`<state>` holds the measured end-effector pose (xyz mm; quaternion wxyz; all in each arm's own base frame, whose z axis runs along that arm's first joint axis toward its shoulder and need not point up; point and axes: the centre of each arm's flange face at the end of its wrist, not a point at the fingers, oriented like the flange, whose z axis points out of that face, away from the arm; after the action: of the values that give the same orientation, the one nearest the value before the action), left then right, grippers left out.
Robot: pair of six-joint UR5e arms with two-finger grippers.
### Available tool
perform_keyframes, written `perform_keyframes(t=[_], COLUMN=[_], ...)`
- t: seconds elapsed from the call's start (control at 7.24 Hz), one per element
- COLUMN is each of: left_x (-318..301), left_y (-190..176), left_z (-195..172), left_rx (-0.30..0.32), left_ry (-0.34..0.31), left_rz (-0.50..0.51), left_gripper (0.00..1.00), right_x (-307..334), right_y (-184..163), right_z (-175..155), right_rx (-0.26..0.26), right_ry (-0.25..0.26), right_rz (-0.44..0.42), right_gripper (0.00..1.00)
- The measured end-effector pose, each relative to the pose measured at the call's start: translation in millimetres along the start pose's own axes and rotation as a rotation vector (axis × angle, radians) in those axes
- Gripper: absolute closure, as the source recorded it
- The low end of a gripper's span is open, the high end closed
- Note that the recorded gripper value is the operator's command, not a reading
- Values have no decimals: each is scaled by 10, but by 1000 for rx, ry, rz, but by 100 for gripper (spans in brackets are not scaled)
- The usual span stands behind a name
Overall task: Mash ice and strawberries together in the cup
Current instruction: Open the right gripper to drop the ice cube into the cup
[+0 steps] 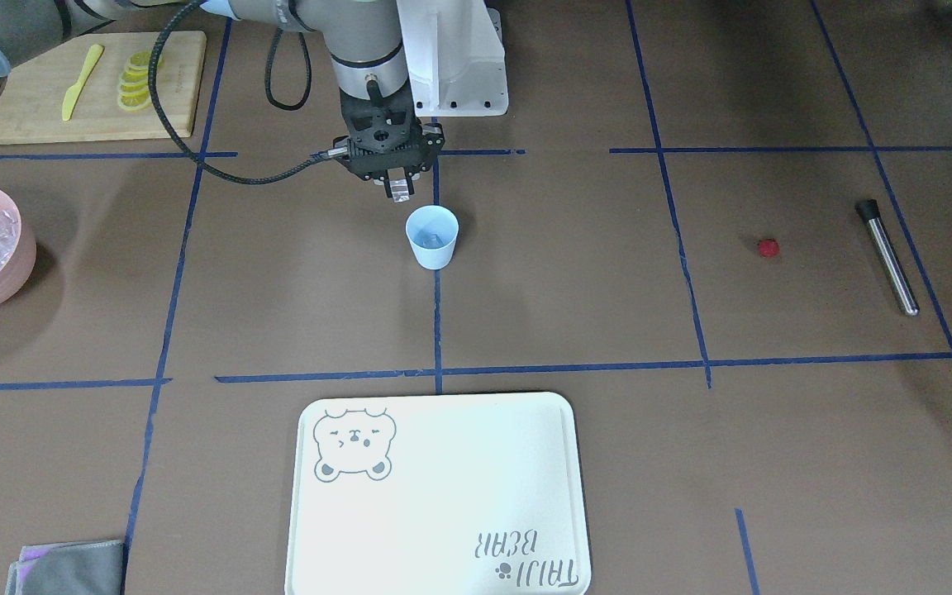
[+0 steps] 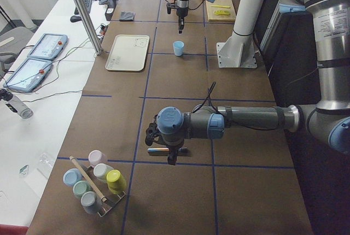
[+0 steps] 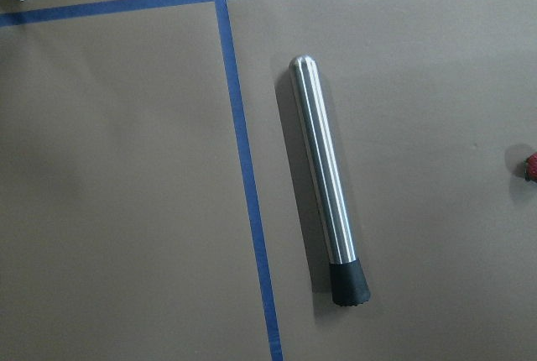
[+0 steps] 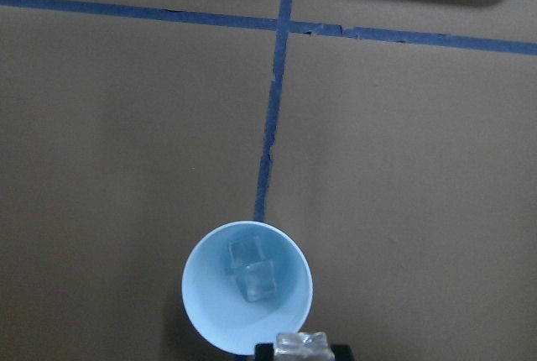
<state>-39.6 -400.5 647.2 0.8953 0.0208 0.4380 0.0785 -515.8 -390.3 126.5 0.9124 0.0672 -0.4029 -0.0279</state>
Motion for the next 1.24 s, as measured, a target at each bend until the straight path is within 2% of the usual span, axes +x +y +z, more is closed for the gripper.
perform_keyframes(t=[0.41,0.55,0.69,0.83,1.24], left_x=[-3,-2,-2,-2,-1], left_y=[1,1,0,0,0], left_z=[2,2,1,1,0], left_rx=[0,0,0,0,0], left_ry=[-1,0,0,0,-1], left_rz=[0,0,1,1,1], left_gripper=[0,0,0,0,0], right_x=[-238,-259,-265,-268,-279], right_y=[-7,-23,-27,-20,16], right_z=[296,396,450,475,506], right_rx=[20,23,26,26,23], right_ry=[1,5,10,12,14], right_rz=[16,17,17,16,11], right_gripper=[100,81,25,4,2])
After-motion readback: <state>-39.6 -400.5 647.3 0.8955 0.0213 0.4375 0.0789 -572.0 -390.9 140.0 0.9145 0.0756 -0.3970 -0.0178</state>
